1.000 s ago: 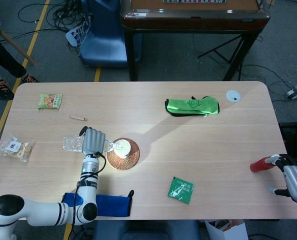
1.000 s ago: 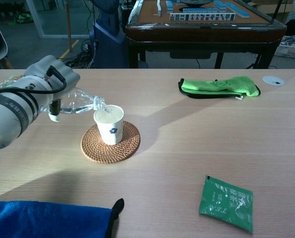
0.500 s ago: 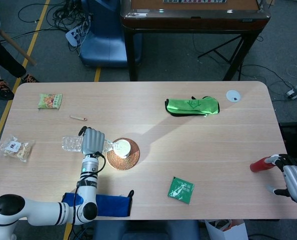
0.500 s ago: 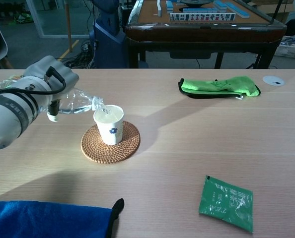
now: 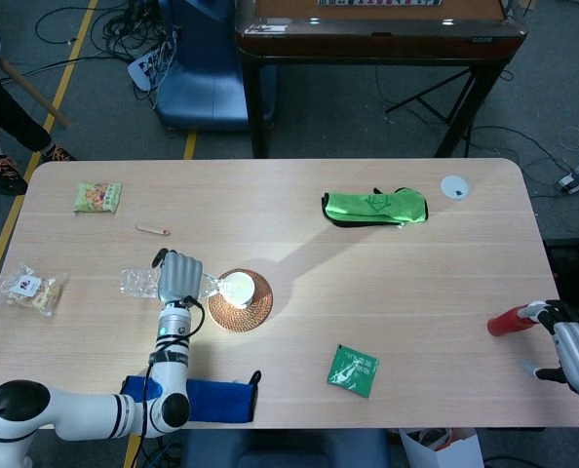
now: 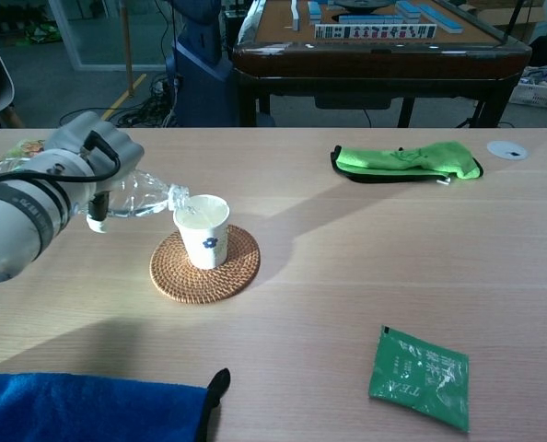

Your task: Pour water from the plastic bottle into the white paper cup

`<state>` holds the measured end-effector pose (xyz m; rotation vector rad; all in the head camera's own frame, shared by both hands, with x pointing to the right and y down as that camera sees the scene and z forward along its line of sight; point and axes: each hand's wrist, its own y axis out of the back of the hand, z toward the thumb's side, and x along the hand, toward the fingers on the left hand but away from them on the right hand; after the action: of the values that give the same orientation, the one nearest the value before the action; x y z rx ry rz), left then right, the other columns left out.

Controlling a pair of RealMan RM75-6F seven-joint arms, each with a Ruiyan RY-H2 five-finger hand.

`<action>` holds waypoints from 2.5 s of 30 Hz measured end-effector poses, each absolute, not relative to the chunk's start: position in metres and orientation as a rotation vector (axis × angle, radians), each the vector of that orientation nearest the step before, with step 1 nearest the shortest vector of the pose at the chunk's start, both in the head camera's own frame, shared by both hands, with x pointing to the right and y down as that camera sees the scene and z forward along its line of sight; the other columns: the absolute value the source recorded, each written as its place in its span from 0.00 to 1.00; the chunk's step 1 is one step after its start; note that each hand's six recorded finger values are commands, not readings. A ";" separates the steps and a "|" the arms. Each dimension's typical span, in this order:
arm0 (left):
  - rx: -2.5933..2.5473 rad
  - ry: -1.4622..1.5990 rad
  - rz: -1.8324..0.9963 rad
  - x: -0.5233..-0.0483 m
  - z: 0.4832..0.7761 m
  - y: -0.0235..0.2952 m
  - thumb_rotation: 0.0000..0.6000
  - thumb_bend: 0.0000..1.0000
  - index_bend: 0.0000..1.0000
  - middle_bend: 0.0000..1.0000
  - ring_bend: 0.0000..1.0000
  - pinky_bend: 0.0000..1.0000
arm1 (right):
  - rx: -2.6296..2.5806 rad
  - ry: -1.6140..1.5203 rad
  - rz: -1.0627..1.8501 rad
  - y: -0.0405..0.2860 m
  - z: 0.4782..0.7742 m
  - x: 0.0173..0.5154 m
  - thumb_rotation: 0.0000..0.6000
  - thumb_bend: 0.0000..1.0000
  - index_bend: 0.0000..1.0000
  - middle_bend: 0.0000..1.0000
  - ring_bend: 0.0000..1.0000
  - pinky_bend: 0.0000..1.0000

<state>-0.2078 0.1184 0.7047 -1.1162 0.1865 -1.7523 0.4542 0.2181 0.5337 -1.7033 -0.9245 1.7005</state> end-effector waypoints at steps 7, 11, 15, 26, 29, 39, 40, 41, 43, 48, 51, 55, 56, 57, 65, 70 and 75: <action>-1.199 0.234 -1.768 -0.208 0.708 0.119 1.00 0.01 0.71 0.83 0.56 0.48 | -1.704 -0.921 1.704 0.218 0.535 0.454 1.00 0.13 0.33 0.30 0.16 0.24; -1.289 0.274 -1.786 -0.204 0.708 0.120 1.00 0.01 0.71 0.83 0.56 0.48 | -1.703 -0.921 1.703 0.218 0.535 0.454 1.00 0.13 0.33 0.30 0.16 0.24; -1.342 0.316 -1.790 -0.202 0.707 0.120 1.00 0.01 0.71 0.83 0.56 0.48 | -1.702 -0.923 1.702 0.218 0.534 0.454 1.00 0.13 0.33 0.30 0.16 0.24; -1.483 0.485 -1.798 -0.205 0.707 0.118 1.00 0.01 0.71 0.83 0.56 0.48 | -1.701 -0.925 1.699 0.218 0.533 0.454 1.00 0.13 0.33 0.30 0.16 0.24; -1.498 0.528 -1.797 -0.210 0.708 0.118 1.00 0.02 0.71 0.83 0.56 0.48 | -1.701 -0.925 1.697 0.218 0.533 0.454 1.00 0.13 0.33 0.30 0.16 0.24; -1.594 0.865 -1.777 -0.234 0.708 0.116 1.00 0.02 0.71 0.83 0.56 0.48 | -1.700 -0.924 1.697 0.218 0.532 0.454 1.00 0.13 0.33 0.30 0.16 0.24; -1.606 0.918 -1.772 -0.238 0.708 0.116 1.00 0.02 0.71 0.83 0.56 0.49 | -1.699 -0.923 1.698 0.219 0.533 0.454 1.00 0.13 0.33 0.30 0.16 0.24; -1.616 0.958 -1.768 -0.241 0.708 0.116 1.00 0.02 0.71 0.83 0.56 0.49 | -1.700 -0.922 1.698 0.219 0.533 0.453 1.00 0.13 0.33 0.30 0.16 0.24; -1.637 1.040 -1.760 -0.248 0.707 0.116 1.00 0.02 0.71 0.83 0.56 0.49 | -1.701 -0.919 1.700 0.219 0.533 0.453 1.00 0.13 0.33 0.30 0.16 0.24; -1.686 1.280 -1.743 -0.271 0.707 0.118 1.00 0.06 0.70 0.83 0.56 0.49 | -1.704 -0.911 1.707 0.220 0.536 0.453 1.00 0.13 0.33 0.30 0.16 0.24; -1.700 1.411 -1.732 -0.285 0.707 0.121 1.00 0.07 0.70 0.83 0.56 0.49 | -1.707 -0.908 1.710 0.220 0.536 0.452 1.00 0.13 0.33 0.30 0.16 0.24; -1.708 1.550 -1.701 -0.301 0.706 0.124 1.00 0.07 0.70 0.83 0.56 0.49 | -1.710 -0.903 1.714 0.221 0.538 0.452 1.00 0.13 0.33 0.30 0.16 0.24; -1.709 1.583 -1.688 -0.305 0.706 0.124 1.00 0.08 0.69 0.83 0.56 0.49 | -1.710 -0.902 1.714 0.221 0.538 0.451 1.00 0.13 0.33 0.30 0.16 0.24; -1.710 1.606 -1.678 -0.307 0.705 0.125 1.00 0.08 0.69 0.83 0.56 0.49 | -1.710 -0.901 1.715 0.221 0.538 0.451 1.00 0.13 0.33 0.30 0.16 0.24; -1.738 1.814 -1.581 -0.325 0.706 0.132 1.00 0.11 0.68 0.82 0.56 0.44 | -1.707 -0.901 1.720 0.221 0.538 0.452 1.00 0.13 0.33 0.30 0.16 0.24; -1.754 1.886 -1.496 -0.333 0.708 0.138 1.00 0.11 0.68 0.82 0.56 0.41 | -1.706 -0.900 1.722 0.221 0.538 0.452 1.00 0.13 0.33 0.30 0.16 0.24; -1.781 1.935 -1.405 -0.340 0.710 0.144 1.00 0.11 0.67 0.81 0.56 0.39 | -1.704 -0.898 1.731 0.221 0.538 0.453 1.00 0.13 0.33 0.30 0.16 0.24</action>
<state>-0.3396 0.1443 0.7101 -1.7815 1.9350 -1.4052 0.4526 0.2215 0.5382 -1.7040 -0.8980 1.7307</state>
